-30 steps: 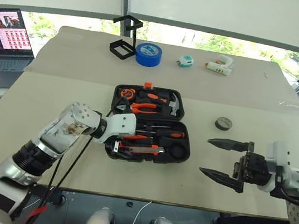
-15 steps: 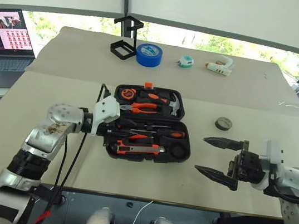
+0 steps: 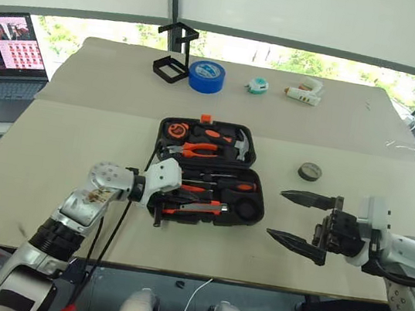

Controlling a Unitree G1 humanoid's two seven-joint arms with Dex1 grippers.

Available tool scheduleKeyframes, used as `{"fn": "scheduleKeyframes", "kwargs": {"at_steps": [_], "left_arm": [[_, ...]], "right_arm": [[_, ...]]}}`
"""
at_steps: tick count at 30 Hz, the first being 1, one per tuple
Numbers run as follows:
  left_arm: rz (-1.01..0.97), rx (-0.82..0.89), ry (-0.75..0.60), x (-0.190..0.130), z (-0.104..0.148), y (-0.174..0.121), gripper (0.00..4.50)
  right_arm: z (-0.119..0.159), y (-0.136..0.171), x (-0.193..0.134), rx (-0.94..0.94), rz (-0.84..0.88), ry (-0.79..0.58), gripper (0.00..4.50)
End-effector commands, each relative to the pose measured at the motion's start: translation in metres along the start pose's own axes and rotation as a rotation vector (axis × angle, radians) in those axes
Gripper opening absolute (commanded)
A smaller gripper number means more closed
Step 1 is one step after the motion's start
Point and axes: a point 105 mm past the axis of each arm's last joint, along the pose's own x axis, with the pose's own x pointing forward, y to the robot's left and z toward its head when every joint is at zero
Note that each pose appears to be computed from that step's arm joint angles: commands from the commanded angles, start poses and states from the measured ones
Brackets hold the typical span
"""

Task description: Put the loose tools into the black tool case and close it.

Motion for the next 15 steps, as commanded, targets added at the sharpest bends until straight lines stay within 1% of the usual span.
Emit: {"fn": "scheduleKeyframes", "kwargs": {"at_steps": [1, 4, 9, 11, 15], "left_arm": [[-0.028, -0.013, 0.081, 0.007, -0.020, -0.009, 0.08], [-0.022, -0.089, 0.151, 0.012, -0.035, -0.013, 0.08], [-0.055, -0.130, 0.230, 0.021, -0.053, -0.026, 0.08], [-0.058, -0.143, 0.231, 0.025, -0.056, -0.029, 0.08], [-0.059, -0.164, 0.173, 0.024, -0.048, -0.030, 0.08]], "right_arm": [[0.010, 0.002, 0.000, -0.028, -0.006, -0.028, 4.50], [0.010, 0.002, 0.000, -0.028, -0.009, -0.029, 4.50], [0.011, 0.001, 0.002, -0.030, -0.012, -0.035, 4.50], [0.011, 0.000, 0.002, -0.032, -0.014, -0.037, 4.50], [0.011, -0.001, 0.000, -0.034, -0.020, -0.031, 4.50]]}}
